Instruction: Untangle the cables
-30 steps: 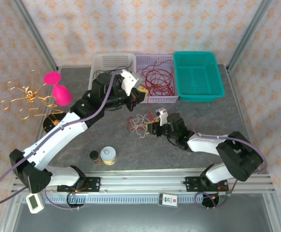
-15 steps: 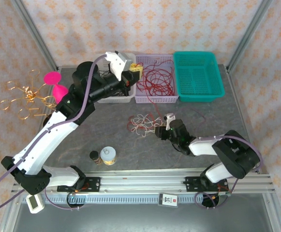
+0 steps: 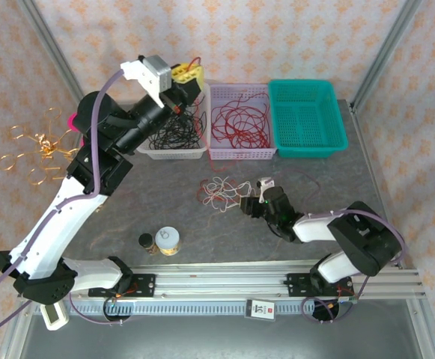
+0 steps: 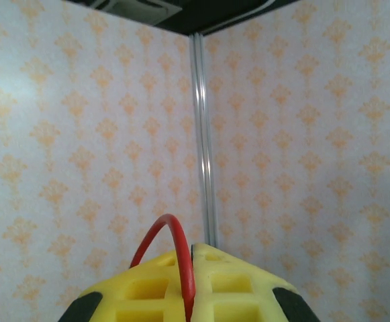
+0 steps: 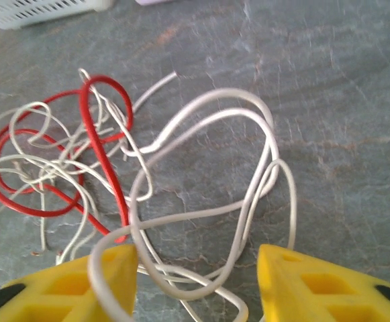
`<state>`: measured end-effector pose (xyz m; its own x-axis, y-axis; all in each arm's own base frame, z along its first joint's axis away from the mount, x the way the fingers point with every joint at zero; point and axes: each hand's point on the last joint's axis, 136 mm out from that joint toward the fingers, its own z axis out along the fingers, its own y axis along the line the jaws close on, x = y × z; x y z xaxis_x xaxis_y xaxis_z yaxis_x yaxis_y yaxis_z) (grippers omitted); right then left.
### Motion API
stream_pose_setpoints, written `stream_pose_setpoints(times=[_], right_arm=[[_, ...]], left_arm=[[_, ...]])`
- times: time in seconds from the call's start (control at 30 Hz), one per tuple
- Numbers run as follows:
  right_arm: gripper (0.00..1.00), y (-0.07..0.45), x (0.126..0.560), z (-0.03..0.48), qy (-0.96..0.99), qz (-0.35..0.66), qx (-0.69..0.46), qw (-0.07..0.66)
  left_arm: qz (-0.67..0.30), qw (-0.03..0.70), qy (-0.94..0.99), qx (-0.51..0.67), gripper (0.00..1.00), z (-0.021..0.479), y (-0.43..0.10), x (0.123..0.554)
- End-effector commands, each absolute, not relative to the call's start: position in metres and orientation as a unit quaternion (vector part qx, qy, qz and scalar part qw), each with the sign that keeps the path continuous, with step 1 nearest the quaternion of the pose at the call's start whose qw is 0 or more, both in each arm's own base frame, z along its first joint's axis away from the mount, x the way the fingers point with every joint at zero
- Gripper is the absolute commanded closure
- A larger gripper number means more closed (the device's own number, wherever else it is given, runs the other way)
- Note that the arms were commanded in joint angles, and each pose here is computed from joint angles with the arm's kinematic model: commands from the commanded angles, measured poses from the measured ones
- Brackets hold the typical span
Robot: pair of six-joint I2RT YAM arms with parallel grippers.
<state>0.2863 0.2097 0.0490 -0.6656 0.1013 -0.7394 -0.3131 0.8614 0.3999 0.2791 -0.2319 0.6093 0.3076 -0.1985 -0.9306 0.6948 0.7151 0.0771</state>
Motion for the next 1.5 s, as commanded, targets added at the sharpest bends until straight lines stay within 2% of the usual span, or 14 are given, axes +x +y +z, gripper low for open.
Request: stream_pose_setpoints(times=[0.0,0.13,0.23,0.5,0.67,0.77,0.9,1.0,1.07,1.2,1.33,1.4,1.47], right_arm=[[0.47,0.201,0.291,0.069,0.862,0.244,-0.061,0.441],[0.40,0.194,0.288,0.090,0.846,0.243,-0.067,0.470],[0.35,0.207,0.284,0.123,0.823,0.273,-0.107,0.487],[0.26,0.241,0.274,0.290,0.705,0.348,-0.214,0.580],[0.25,0.282,0.267,0.375,0.625,0.413,-0.303,0.589],[0.24,0.305,0.271,0.397,0.594,0.443,-0.339,0.580],[0.26,0.337,0.280,0.390,0.590,0.467,-0.385,0.534],[0.32,0.350,0.290,0.372,0.605,0.478,-0.390,0.503],[0.43,0.355,0.302,0.360,0.624,0.473,-0.374,0.497],[0.74,0.350,0.326,0.343,0.663,0.440,-0.333,0.505],[0.94,0.332,0.344,0.342,0.687,0.399,-0.293,0.531],[1.00,0.318,0.355,0.344,0.700,0.373,-0.268,0.547],[1.00,0.304,0.364,0.347,0.709,0.347,-0.249,0.561]], left_arm=[[-0.273,0.818,0.453,0.225,1.00,0.652,-0.219,0.267],[-0.261,0.829,0.443,0.221,1.00,0.660,-0.218,0.270],[-0.266,0.821,0.451,0.228,1.00,0.654,-0.224,0.275],[-0.266,0.784,0.504,0.245,1.00,0.612,-0.240,0.295],[-0.287,0.759,0.529,0.250,1.00,0.584,-0.247,0.298],[-0.303,0.743,0.541,0.250,1.00,0.569,-0.250,0.298],[-0.312,0.731,0.554,0.248,1.00,0.556,-0.251,0.296],[-0.312,0.727,0.560,0.247,1.00,0.551,-0.248,0.294],[-0.310,0.726,0.562,0.248,1.00,0.549,-0.247,0.292],[-0.303,0.722,0.571,0.247,1.00,0.543,-0.243,0.290],[-0.287,0.716,0.588,0.242,1.00,0.532,-0.235,0.288],[-0.279,0.713,0.598,0.237,1.00,0.524,-0.229,0.286],[-0.274,0.710,0.606,0.233,1.00,0.515,-0.224,0.282]])
